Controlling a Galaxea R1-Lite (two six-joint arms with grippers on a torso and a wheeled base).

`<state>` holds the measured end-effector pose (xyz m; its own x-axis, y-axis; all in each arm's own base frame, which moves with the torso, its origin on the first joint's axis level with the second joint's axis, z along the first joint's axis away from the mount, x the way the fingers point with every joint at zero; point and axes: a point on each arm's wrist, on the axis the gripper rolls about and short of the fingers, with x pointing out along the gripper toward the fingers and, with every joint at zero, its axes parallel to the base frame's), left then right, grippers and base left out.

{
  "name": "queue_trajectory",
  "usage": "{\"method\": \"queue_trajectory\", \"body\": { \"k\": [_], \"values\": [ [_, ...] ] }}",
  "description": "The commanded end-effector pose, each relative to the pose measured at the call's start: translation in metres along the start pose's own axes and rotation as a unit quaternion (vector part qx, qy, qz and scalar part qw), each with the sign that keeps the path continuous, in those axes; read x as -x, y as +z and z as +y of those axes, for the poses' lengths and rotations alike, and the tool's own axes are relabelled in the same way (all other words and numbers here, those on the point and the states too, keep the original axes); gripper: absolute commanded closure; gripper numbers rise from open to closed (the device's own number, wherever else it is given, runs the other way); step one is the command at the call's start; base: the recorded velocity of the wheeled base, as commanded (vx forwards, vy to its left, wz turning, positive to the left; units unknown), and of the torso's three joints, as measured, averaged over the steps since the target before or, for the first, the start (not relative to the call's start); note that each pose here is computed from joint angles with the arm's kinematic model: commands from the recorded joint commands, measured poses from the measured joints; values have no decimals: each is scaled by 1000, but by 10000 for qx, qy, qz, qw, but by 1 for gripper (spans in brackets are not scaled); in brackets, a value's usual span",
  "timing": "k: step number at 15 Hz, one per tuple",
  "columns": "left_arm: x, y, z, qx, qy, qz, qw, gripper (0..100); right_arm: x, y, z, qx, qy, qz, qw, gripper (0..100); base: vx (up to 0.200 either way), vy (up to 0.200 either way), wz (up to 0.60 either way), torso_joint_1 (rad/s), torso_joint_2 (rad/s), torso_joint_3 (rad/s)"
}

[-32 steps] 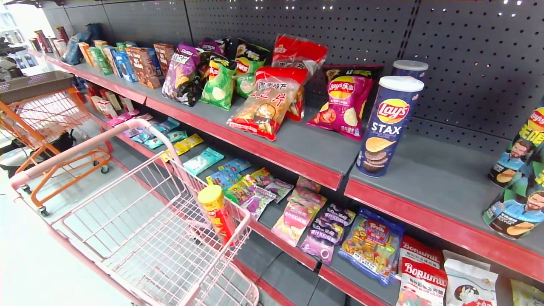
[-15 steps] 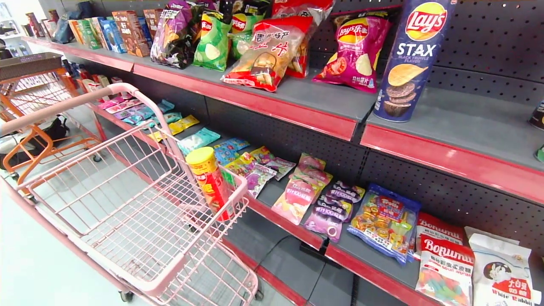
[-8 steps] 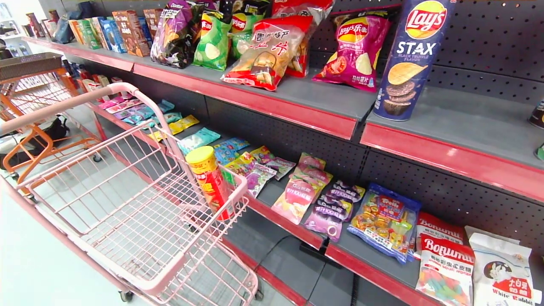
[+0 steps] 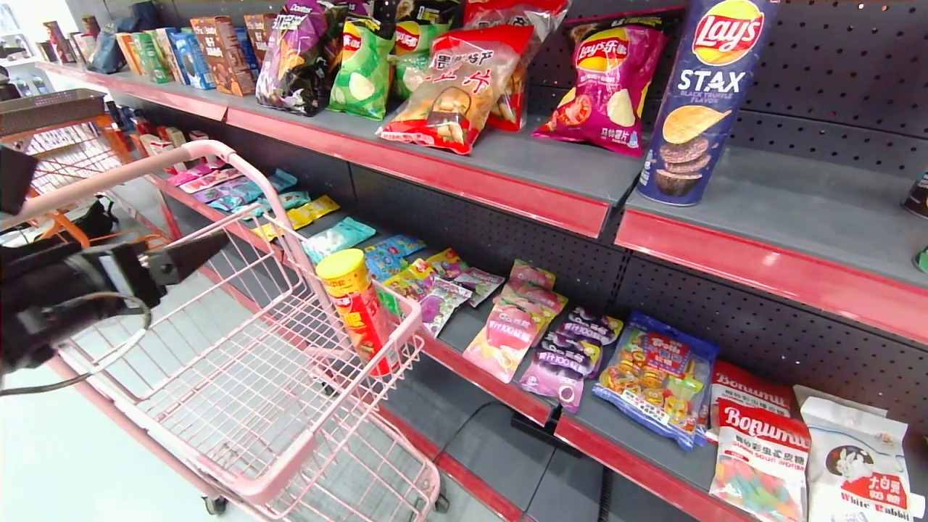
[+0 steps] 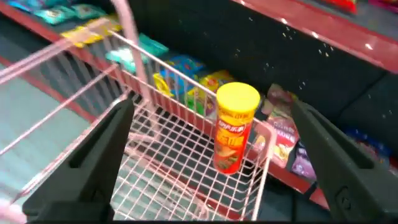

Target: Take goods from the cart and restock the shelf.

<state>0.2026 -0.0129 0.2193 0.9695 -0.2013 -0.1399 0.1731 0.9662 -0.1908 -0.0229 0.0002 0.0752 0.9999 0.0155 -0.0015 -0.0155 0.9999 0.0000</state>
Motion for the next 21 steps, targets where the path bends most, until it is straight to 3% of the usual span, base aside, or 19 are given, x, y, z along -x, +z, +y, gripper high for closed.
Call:
{"method": "queue_trajectory", "body": {
  "k": [1,4,7,11,15,18,21],
  "values": [
    [-65,-41,15,-116,-201,930,9954,0,0,0,0,0,7,0,10000,0,0,0,0,0,0,0],
    [-86,-55,19,-179,-483,886,9947,0,0,0,0,0,7,8,10000,0,0,0,0,0,0,0],
    [-99,-69,22,-286,-765,1150,9900,0,0,0,0,0,7,8,10000,0,0,0,0,0,0,0],
    [-114,-82,14,-448,-1068,1352,9840,0,0,0,0,0,7,8,10000,0,0,0,0,0,0,0],
    [-139,-94,9,-574,-1270,1202,9829,0,0,0,0,0,7,8,10000,0,0,0,0,0,0,0],
    [-146,-102,2,-604,-1374,1263,9806,0,0,0,0,0,7,8,10000,0,0,0,0,0,0,0],
    [-155,-108,3,-638,-1372,1238,9807,0,0,0,0,0,7,8,10000,0,0,0,0,0,0,0]
  ]
}}
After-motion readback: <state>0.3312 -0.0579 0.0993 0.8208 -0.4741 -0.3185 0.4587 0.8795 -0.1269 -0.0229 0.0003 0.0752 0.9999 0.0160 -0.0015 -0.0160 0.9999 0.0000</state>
